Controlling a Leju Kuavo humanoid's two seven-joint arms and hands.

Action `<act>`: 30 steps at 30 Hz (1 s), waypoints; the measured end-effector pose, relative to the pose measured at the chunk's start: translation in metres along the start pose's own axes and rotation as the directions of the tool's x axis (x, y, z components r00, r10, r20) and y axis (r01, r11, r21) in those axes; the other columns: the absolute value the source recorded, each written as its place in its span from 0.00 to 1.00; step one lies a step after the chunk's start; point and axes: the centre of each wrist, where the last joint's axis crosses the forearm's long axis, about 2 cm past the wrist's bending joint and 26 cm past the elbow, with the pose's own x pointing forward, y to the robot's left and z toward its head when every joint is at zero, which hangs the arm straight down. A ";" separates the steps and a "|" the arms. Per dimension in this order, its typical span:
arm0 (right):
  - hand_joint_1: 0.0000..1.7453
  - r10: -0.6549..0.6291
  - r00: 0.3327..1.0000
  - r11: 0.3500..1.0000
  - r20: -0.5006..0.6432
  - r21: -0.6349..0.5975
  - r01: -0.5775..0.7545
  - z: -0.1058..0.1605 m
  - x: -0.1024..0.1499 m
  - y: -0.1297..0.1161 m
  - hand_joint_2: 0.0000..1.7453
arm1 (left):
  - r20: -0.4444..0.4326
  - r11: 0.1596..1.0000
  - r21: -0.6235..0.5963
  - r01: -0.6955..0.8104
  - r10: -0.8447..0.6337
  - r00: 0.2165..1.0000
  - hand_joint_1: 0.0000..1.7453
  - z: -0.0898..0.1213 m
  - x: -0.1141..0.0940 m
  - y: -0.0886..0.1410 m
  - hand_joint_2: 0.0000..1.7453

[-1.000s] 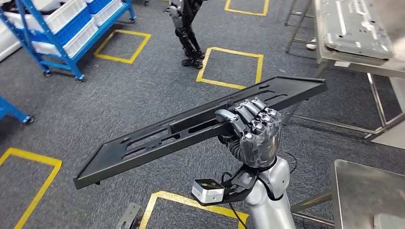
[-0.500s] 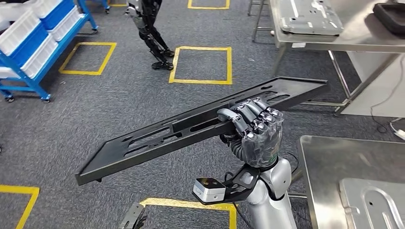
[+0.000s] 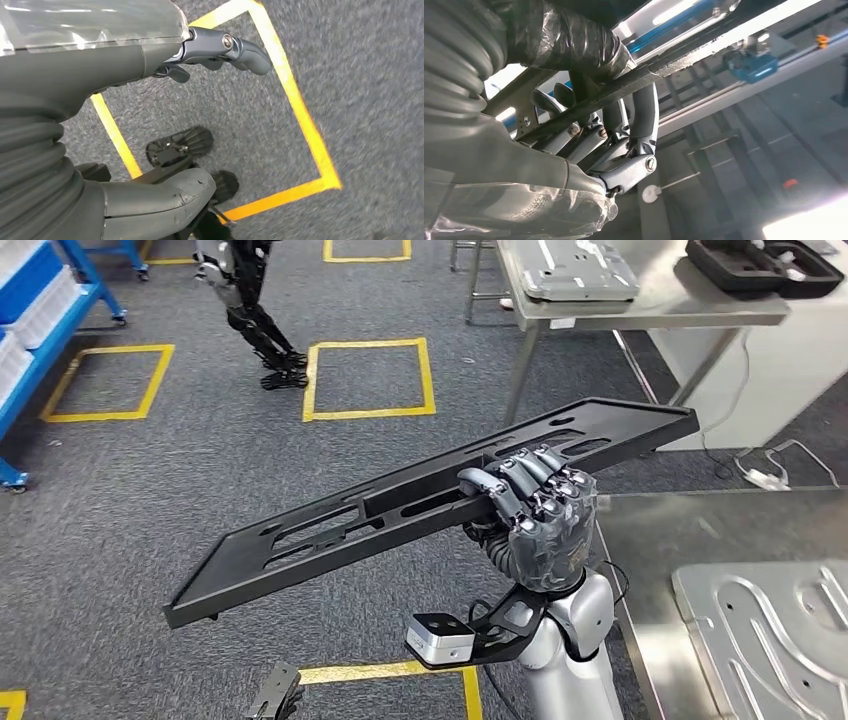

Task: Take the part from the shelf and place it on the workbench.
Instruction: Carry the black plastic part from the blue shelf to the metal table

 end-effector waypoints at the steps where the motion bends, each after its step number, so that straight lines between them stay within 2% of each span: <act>1: 0.98 0.000 1.000 1.000 -0.001 0.001 0.000 0.000 0.000 0.000 1.00 | -0.002 1.000 0.000 0.000 0.000 1.000 0.00 0.001 -0.001 0.000 1.00; 30: 0.98 0.010 1.000 1.000 -0.011 0.007 -0.010 0.006 0.000 -0.005 1.00 | 0.030 1.000 0.016 -0.020 0.020 0.999 0.00 0.001 -0.001 0.000 1.00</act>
